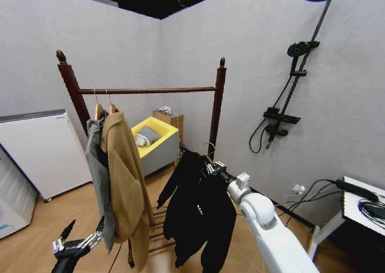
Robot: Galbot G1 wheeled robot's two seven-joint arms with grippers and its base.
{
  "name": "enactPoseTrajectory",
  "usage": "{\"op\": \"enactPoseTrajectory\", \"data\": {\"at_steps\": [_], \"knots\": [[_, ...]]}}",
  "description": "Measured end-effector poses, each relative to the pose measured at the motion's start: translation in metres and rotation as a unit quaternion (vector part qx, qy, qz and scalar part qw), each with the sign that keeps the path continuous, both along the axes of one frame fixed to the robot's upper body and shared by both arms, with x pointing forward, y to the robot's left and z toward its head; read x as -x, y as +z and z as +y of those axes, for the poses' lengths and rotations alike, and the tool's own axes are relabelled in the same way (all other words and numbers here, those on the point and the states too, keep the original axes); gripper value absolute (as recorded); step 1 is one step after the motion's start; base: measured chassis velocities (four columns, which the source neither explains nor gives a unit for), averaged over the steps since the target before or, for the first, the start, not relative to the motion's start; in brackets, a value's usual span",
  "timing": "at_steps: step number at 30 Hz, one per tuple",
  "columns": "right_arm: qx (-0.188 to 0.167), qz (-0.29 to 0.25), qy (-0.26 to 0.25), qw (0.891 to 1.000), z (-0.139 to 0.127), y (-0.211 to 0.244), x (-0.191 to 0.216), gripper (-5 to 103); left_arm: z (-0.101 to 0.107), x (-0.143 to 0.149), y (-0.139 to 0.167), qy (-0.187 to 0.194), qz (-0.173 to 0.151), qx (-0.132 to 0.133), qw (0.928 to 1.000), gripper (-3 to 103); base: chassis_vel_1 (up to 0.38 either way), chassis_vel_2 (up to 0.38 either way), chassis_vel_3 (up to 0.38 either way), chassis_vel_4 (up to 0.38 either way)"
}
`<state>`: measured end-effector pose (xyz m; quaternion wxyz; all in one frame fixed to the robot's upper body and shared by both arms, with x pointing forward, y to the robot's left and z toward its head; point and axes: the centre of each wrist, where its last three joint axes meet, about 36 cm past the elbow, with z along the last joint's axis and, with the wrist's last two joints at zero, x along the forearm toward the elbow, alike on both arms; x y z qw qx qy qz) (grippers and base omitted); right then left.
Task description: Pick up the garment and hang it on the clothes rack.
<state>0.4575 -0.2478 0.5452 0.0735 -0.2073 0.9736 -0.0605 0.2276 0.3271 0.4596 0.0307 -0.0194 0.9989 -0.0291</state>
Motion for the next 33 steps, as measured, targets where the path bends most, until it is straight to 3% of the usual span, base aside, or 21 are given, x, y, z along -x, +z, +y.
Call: {"op": "enactPoseTrajectory", "data": {"at_steps": [23,33], "knots": [[-0.004,-0.001,-0.007,1.000,-0.006,0.001,-0.001,9,0.000,0.000,0.000,0.000,0.000,0.000,1.0000,100,0.000,0.040,0.039,0.002],[-0.031,-0.024,0.006,0.999,0.008,0.047,-0.030,9,0.000,0.000,0.000,0.000,0.000,0.000,1.0000,100,0.000,0.000,0.000,0.000]]}}
